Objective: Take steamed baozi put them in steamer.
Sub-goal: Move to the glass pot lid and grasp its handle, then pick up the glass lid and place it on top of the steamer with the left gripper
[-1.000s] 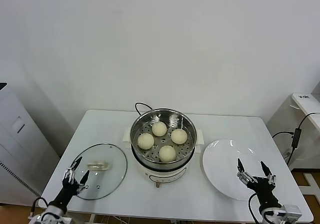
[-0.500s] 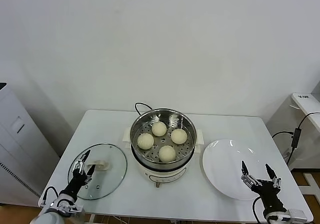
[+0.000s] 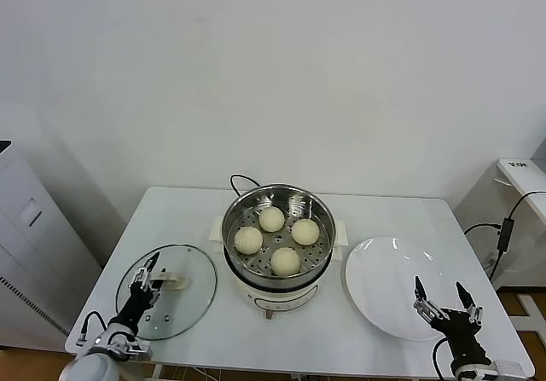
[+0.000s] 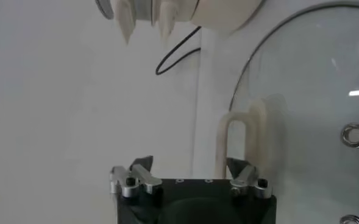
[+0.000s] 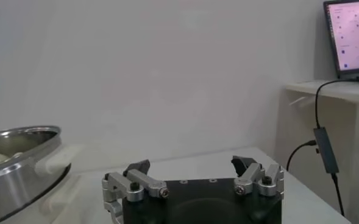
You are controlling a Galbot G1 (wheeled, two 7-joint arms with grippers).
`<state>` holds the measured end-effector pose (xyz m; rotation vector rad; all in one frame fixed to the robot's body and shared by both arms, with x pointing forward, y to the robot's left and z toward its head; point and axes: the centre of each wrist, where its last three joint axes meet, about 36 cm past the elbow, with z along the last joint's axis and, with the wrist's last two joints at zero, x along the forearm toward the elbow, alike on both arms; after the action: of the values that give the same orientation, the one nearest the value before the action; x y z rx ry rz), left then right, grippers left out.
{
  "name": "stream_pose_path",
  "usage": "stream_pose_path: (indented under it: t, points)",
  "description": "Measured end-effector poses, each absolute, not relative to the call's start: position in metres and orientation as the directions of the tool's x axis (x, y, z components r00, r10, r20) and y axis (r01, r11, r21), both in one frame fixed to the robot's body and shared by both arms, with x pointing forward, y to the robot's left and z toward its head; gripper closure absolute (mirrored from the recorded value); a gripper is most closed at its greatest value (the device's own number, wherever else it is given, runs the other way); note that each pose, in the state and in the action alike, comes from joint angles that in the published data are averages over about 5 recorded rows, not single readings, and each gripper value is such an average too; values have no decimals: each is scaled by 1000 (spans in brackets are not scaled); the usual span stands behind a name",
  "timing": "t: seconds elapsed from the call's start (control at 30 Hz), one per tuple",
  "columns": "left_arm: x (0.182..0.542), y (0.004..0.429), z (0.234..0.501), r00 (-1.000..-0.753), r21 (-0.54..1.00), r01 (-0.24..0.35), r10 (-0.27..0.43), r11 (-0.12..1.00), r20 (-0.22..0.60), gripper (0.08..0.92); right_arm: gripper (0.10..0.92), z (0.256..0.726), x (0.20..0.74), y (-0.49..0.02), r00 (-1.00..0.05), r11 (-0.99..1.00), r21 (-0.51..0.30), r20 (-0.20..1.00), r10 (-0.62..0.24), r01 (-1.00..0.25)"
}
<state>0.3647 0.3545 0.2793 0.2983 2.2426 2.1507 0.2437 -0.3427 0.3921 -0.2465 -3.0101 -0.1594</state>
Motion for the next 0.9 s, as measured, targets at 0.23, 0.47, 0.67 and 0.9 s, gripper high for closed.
stream_pose_path:
  t: [0.23, 0.47, 0.67, 0.9]
  points:
    - [366, 355, 274, -983, 992, 109, 153, 56, 100, 570, 200, 392, 245, -344, -980, 981, 91, 120, 157, 169]
    - [368, 363, 275, -987, 994, 86, 145, 67, 76, 769, 200, 391, 245, -342, -981, 981, 93, 118, 157, 168]
    - [370, 379, 296, -992, 996, 55, 120, 65, 47, 882, 200, 392, 249, -342, -983, 984, 89, 114, 143, 153]
    - [384, 410, 346, -998, 996, 24, 61, 81, 19, 882, 200, 391, 253, -340, -984, 986, 82, 118, 134, 144]
